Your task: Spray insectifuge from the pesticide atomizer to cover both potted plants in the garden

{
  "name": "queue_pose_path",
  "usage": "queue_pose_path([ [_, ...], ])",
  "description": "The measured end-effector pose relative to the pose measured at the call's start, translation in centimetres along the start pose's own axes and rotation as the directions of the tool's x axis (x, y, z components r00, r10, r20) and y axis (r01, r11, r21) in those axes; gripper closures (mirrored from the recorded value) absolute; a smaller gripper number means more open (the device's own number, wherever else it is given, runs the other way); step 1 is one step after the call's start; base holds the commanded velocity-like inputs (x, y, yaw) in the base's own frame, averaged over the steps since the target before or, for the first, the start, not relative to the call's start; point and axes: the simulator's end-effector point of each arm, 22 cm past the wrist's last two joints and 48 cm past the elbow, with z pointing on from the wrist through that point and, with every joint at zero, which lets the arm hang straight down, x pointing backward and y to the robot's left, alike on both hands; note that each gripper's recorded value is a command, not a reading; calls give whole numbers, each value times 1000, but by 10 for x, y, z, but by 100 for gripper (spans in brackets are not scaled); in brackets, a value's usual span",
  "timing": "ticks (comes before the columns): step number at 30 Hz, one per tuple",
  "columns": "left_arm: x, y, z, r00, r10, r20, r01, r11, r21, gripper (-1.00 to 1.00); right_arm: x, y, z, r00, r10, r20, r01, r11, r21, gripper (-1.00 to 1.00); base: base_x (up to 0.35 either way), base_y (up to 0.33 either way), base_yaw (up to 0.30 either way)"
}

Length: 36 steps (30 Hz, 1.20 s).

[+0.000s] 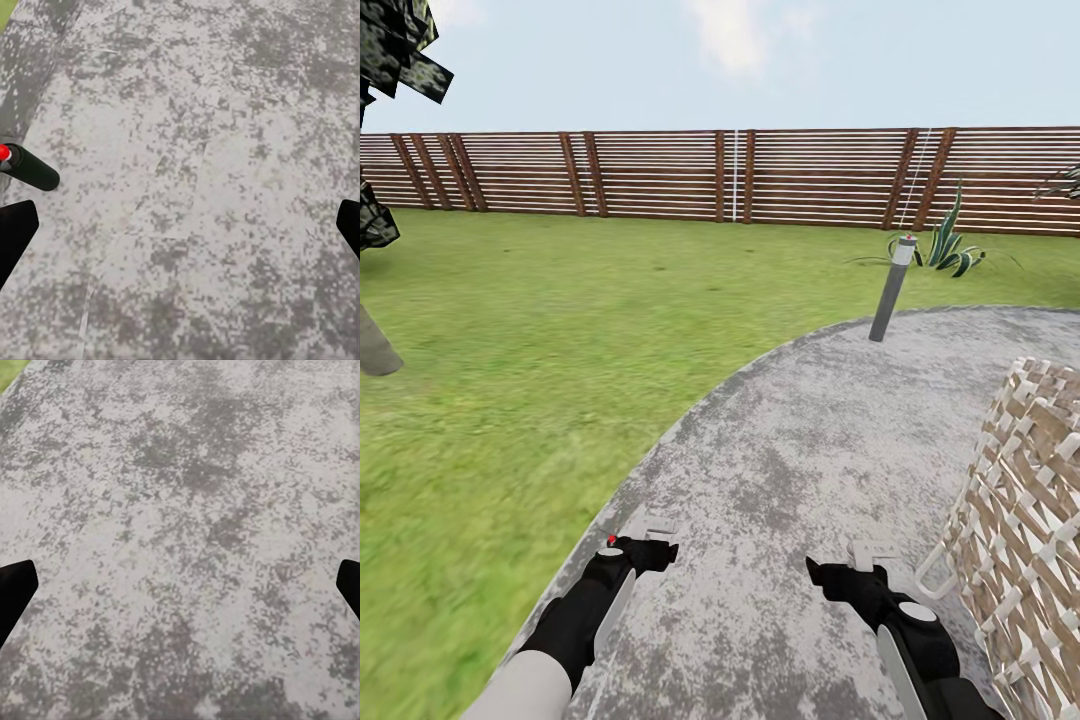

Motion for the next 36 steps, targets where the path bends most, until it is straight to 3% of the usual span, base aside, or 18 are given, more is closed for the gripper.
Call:
queue_pose_path([
  [36,-2,0,-2,1000,1,4,-1,1000,0,-100,-3,1,-2,1000,6,8,-6,1000,-2,-100,0,0,-13],
])
